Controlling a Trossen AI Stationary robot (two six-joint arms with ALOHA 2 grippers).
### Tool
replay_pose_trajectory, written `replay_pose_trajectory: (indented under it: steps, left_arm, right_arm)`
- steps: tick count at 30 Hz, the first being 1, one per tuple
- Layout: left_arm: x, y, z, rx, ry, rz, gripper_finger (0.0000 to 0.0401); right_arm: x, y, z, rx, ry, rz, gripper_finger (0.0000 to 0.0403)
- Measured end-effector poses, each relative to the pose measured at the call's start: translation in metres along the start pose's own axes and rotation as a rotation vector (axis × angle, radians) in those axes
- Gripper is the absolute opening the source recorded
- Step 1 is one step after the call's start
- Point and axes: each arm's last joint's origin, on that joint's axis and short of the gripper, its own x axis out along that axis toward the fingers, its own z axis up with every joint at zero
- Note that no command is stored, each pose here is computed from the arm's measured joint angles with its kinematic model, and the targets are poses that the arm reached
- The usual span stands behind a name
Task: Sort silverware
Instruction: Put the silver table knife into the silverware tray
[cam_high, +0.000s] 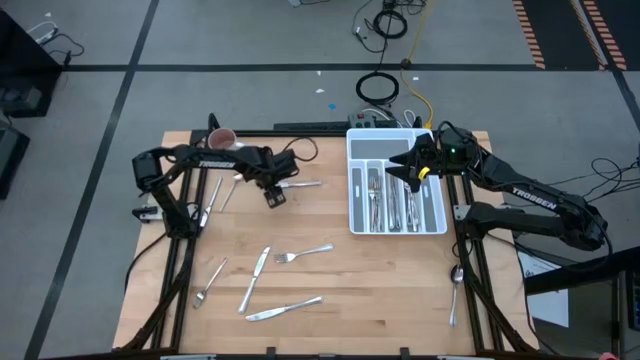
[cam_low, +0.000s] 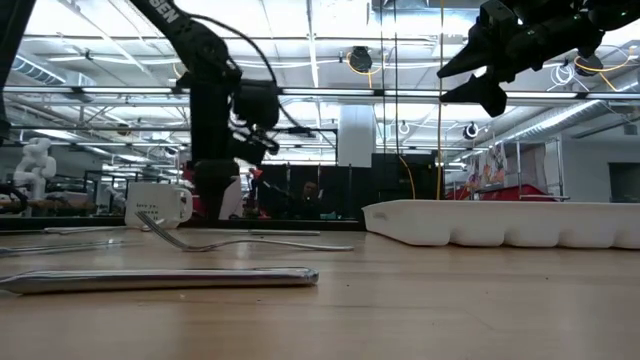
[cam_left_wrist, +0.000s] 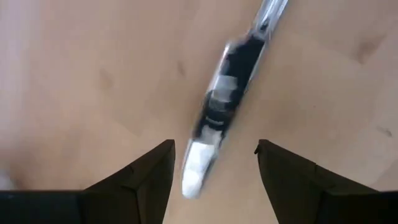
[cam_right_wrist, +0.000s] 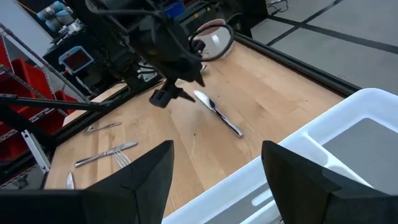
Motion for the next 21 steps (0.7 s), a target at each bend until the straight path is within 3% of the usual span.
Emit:
replay_pose_trajectory:
  steps: [11,21]
  left_arm:
    - [-0.005,0.021,0.010,0.280,-0.023,-0.002,0.0233]
    - [0.013,0.029,0.012,0.354,-0.019,-0.137,0.0233]
  right_arm:
    - [0.000,0.000,0.000,-0.001,0.003,-0.001,0.0235]
    - [0.000,-0.001,-0.001,0.012,0.010,-0.009,0.0235]
